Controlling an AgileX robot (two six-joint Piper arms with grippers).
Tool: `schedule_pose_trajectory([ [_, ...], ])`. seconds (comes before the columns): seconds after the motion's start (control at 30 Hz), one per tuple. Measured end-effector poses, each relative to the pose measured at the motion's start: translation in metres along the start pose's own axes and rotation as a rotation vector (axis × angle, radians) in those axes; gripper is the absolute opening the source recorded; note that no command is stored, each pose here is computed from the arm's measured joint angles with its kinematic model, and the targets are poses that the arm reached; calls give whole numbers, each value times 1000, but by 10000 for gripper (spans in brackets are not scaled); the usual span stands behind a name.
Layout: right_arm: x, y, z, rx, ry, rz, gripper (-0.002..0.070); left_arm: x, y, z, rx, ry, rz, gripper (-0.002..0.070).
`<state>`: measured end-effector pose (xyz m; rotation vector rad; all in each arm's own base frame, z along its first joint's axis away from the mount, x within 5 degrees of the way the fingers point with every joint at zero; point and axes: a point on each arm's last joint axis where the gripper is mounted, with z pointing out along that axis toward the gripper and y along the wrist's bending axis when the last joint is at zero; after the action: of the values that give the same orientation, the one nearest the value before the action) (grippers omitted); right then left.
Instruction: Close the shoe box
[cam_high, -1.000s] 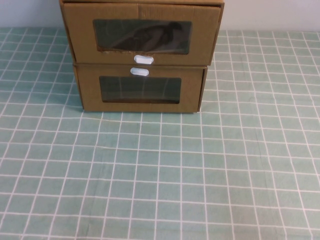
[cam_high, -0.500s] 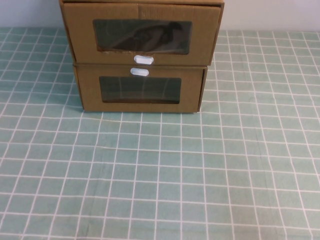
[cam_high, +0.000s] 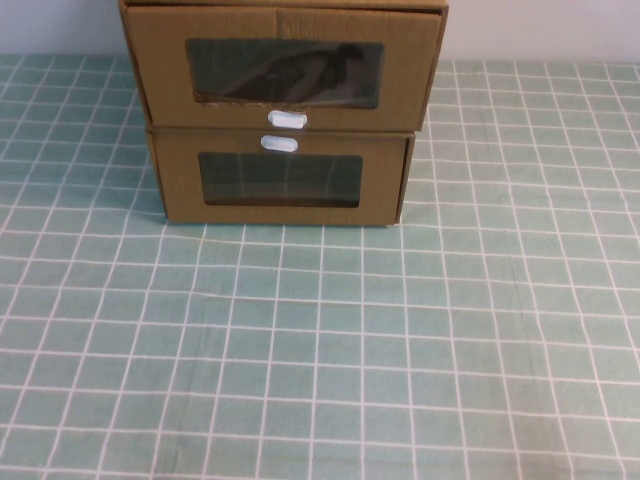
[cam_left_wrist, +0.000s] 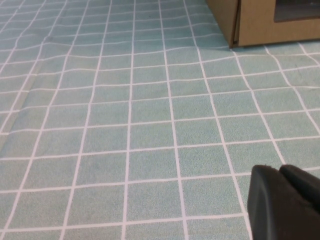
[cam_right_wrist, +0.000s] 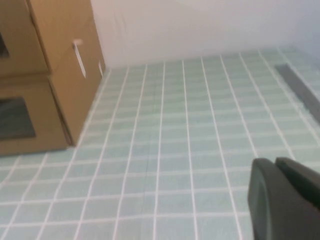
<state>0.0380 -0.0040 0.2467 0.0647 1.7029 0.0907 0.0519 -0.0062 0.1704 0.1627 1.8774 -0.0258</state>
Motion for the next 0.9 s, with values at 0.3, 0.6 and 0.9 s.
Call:
schedule_pose_trajectory([
  [0.3,58,0,25,-30,16,31,-14,0,0,0,0,0,0,-5],
  [0.6,65,-2,25,-13,77,29,-14,0,0,0,0,0,0,-5],
  [0.9,69,-1,25,-26,121,0,-14,0,0,0,0,0,0,-5],
])
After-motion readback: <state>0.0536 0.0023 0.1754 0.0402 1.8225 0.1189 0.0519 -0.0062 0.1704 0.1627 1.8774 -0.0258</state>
